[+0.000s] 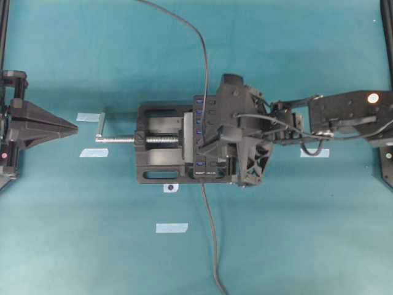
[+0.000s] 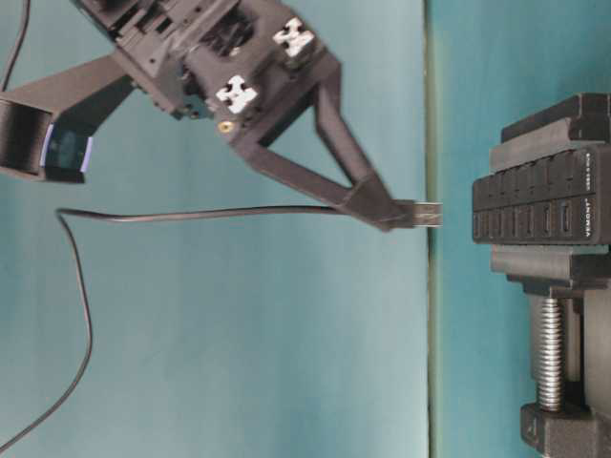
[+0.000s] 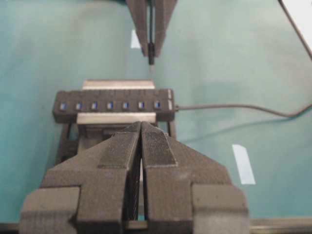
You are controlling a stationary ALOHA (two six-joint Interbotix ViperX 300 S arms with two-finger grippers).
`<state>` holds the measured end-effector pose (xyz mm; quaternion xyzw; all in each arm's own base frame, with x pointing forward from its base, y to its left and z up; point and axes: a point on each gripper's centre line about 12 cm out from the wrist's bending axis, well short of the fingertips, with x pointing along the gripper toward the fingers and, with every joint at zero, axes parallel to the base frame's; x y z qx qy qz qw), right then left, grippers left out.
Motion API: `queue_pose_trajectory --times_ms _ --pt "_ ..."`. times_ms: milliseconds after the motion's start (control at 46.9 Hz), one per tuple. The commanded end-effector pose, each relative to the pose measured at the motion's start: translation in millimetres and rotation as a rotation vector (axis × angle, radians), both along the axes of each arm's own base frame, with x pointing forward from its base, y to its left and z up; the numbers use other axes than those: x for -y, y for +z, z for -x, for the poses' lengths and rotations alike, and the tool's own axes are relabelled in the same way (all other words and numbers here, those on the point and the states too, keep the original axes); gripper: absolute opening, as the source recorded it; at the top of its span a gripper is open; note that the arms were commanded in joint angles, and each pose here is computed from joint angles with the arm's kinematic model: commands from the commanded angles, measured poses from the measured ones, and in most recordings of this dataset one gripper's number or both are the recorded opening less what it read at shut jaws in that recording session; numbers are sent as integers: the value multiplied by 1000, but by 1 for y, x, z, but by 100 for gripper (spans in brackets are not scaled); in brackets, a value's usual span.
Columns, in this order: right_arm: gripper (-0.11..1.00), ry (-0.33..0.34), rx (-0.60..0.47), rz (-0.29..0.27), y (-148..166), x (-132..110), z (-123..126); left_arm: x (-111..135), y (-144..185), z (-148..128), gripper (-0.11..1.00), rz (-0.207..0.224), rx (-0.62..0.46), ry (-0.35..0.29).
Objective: Insert the USB into the front port of the fixed hub.
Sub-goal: 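Carry the held USB plug to the hub's front port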
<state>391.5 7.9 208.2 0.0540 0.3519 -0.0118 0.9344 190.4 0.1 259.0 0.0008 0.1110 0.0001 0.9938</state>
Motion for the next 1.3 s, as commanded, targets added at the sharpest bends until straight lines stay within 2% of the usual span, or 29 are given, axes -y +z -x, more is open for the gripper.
queue_pose_trajectory --times_ms 0,576,1280 --pt "6 -7 29 -16 7 -2 -2 0 4 -2 0 0 12 2" --pt "6 -2 -14 -17 -19 -6 -11 0 2 -1 0 4 8 3" --pt "5 6 -21 -18 -30 -10 -15 0 0 -1 0 10 2 4"
